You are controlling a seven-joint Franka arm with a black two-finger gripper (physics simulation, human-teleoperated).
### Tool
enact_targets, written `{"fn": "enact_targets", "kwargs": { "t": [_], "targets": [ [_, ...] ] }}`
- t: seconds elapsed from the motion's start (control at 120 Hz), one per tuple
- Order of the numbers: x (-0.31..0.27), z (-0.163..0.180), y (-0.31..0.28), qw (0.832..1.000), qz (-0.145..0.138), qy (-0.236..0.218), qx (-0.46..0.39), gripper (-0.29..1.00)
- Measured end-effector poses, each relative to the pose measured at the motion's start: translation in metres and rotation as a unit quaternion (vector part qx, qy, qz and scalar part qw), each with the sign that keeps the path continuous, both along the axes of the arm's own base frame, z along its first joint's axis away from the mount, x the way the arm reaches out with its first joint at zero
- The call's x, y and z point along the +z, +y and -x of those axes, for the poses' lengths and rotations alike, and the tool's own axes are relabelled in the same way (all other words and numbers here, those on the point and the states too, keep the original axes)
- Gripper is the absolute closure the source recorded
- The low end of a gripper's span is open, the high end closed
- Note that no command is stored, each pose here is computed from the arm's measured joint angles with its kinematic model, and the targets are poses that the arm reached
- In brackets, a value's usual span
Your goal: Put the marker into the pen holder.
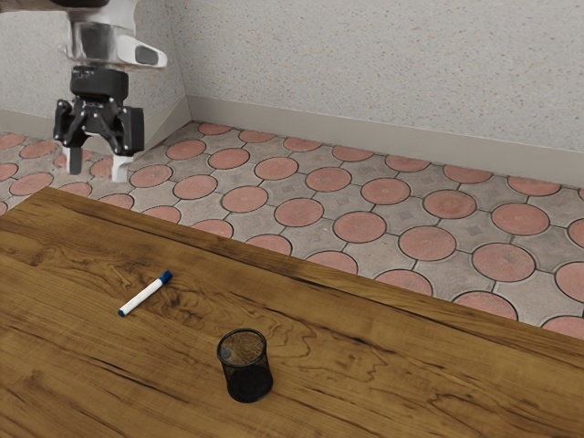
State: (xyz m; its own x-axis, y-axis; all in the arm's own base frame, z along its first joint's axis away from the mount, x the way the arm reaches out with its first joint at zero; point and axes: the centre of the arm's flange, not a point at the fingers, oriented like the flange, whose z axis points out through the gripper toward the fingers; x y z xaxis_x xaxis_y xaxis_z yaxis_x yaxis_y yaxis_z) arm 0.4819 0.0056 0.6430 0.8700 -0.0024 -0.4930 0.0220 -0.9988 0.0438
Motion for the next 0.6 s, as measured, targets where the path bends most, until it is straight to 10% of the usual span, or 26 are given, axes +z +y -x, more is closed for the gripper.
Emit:
{"fn": "enact_targets", "kwargs": {
  "t": [0.133, 0.358, 0.6],
  "targets": [
    [-0.016, -0.034, 0.021, 0.996, -0.004, -0.091, 0.026, 0.0],
    [-0.217, -0.039, 0.101, 0.994, -0.022, -0.047, 0.098, 0.0],
    [-0.334, -0.037, 0.174, 0.986, -0.038, -0.133, 0.093, 0.01]
  ]
}}
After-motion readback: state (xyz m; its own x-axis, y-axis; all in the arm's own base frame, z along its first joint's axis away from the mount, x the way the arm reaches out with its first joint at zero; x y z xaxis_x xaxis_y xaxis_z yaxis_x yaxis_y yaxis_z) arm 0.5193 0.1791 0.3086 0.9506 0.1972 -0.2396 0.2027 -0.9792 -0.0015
